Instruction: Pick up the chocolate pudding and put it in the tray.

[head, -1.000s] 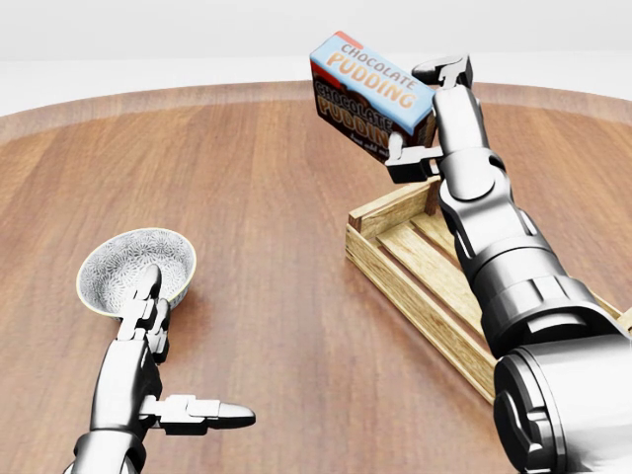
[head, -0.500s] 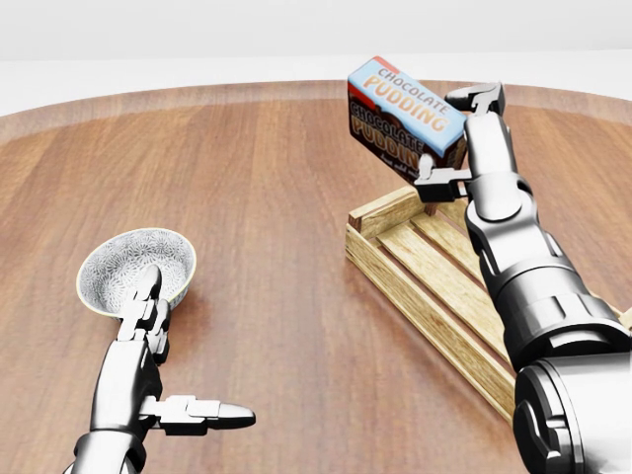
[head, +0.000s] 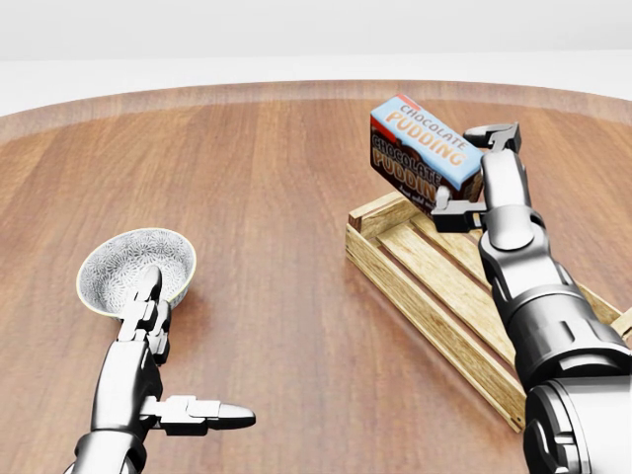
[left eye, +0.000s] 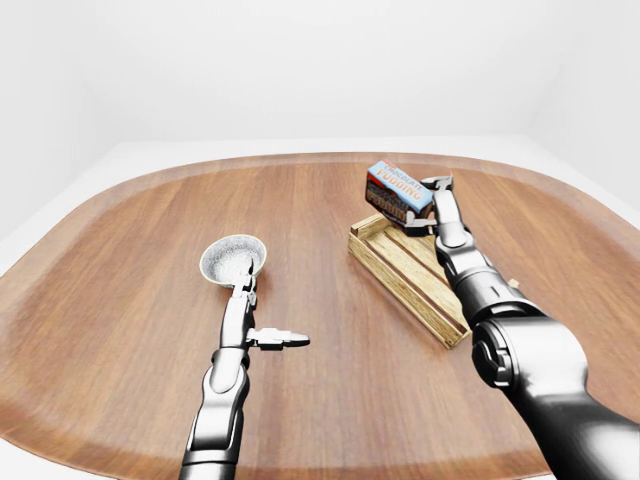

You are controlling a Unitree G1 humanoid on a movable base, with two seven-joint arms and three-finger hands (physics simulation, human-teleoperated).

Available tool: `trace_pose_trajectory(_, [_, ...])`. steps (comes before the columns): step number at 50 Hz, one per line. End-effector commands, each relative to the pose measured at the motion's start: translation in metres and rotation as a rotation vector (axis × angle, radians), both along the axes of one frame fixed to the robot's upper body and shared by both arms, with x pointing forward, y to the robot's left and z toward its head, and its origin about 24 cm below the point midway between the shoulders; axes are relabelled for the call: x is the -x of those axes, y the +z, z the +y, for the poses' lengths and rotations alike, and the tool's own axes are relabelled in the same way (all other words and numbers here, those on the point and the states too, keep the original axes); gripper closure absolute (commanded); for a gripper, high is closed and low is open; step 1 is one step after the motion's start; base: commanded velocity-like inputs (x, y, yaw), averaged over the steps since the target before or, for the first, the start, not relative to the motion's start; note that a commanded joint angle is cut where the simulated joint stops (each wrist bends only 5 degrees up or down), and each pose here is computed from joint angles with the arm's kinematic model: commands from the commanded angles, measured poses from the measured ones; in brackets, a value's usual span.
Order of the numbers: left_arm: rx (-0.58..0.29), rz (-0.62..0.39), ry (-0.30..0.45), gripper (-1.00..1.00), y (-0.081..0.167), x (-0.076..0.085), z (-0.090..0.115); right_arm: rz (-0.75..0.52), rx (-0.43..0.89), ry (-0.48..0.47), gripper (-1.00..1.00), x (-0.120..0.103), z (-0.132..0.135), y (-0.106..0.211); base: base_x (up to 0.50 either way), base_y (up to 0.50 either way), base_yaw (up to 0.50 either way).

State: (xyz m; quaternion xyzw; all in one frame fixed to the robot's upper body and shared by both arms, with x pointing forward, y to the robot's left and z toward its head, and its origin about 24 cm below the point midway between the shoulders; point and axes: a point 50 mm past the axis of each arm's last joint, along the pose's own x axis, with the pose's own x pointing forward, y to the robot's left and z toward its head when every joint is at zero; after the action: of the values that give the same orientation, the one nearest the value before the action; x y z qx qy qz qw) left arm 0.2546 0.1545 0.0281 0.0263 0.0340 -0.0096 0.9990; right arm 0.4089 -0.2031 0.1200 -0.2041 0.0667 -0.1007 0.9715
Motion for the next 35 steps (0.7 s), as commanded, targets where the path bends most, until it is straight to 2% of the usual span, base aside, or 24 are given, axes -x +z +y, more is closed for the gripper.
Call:
trace_pose_trajectory(1, [0.015, -0.014, -0.005, -1.0, 0.001, -0.001, 0.0, 0.024, -0.038, -0.042, 1.0, 0.006, -0.01, -0.013, 0.0, 0.0, 0.0])
trace_pose_trajectory(35, [0.016, -0.01, -0.005, -1.0, 0.001, -0.001, 0.0, 0.123, -0.068, -0.136, 1.0, 0.03, -0.042, -0.052, 0.0, 0.0, 0.0])
